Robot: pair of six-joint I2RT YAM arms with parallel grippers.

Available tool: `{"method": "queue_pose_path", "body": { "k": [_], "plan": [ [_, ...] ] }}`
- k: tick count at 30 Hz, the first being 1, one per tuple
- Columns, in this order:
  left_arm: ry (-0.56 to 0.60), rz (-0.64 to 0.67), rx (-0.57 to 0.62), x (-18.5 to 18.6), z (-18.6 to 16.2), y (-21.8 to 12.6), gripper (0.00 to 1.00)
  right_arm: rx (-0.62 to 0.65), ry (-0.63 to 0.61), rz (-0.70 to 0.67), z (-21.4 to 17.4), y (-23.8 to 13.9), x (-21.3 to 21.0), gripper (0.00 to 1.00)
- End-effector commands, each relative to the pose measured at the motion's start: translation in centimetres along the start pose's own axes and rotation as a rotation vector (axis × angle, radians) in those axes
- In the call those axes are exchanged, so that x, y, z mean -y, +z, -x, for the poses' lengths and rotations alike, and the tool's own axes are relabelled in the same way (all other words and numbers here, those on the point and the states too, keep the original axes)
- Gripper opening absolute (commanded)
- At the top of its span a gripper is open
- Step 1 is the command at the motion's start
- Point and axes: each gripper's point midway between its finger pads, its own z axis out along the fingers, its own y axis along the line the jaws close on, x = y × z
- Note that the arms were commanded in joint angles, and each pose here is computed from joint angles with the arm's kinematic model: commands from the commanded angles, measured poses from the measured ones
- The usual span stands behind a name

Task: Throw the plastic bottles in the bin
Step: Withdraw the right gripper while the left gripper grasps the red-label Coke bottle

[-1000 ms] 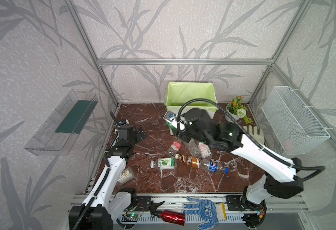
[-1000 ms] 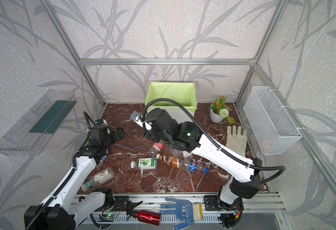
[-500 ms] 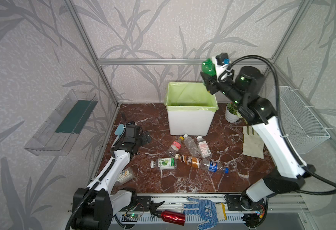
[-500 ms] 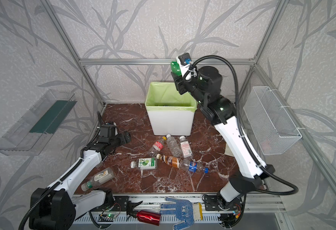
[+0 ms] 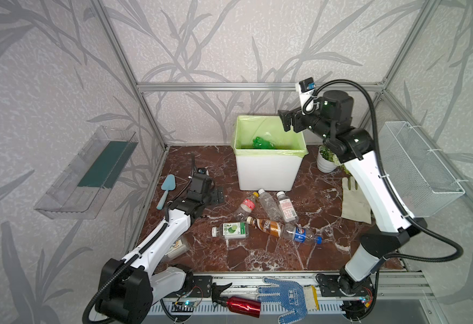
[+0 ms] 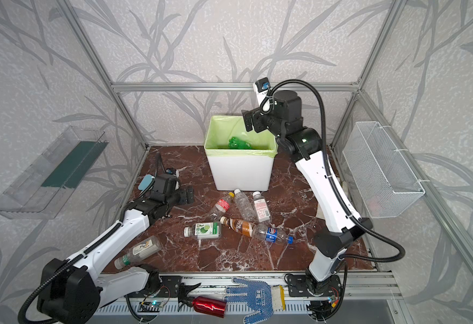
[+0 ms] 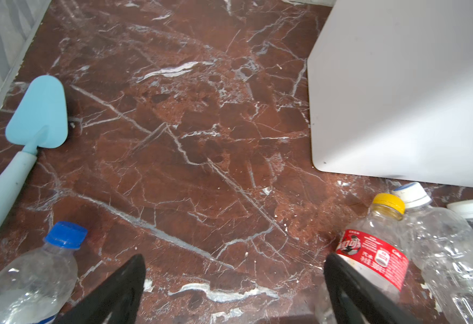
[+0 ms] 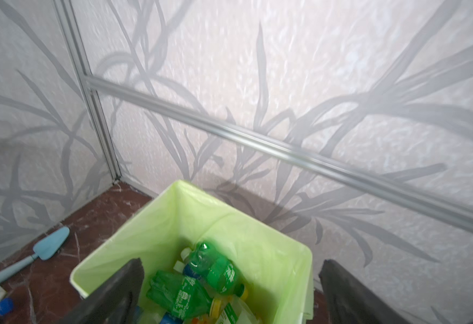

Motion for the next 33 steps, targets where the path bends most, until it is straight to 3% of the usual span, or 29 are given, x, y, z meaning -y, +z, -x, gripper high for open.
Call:
{"method": "queue_pose_path", "body": {
  "k": [1,10,18,25,33],
  "plan": [
    [0.085,-0.042,-0.024,1.6,-0.2,0.1,0.98,0.002,-0.006,-0.039,-0.2,-0.2,1.0,0.99],
    [0.231,-0.165,-0.164,6.9,-3.2,1.5,0.97,-0.102,0.09,-0.133,-5.9,-1.5,5.4,0.99],
    [0.29,-0.248,-0.281,10.8,-5.5,2.9,0.96,-0.262,0.302,-0.24,-17.9,-5.3,10.2,0.99],
    [0.312,-0.247,-0.374,12.6,-7.1,4.2,0.91,-0.411,0.472,-0.325,-28.7,-9.8,12.0,0.99],
    [0.335,-0.186,-0.423,12.7,-8.5,5.9,0.9,-0.491,0.617,-0.361,-35.9,-13.1,11.6,0.99]
  ]
}}
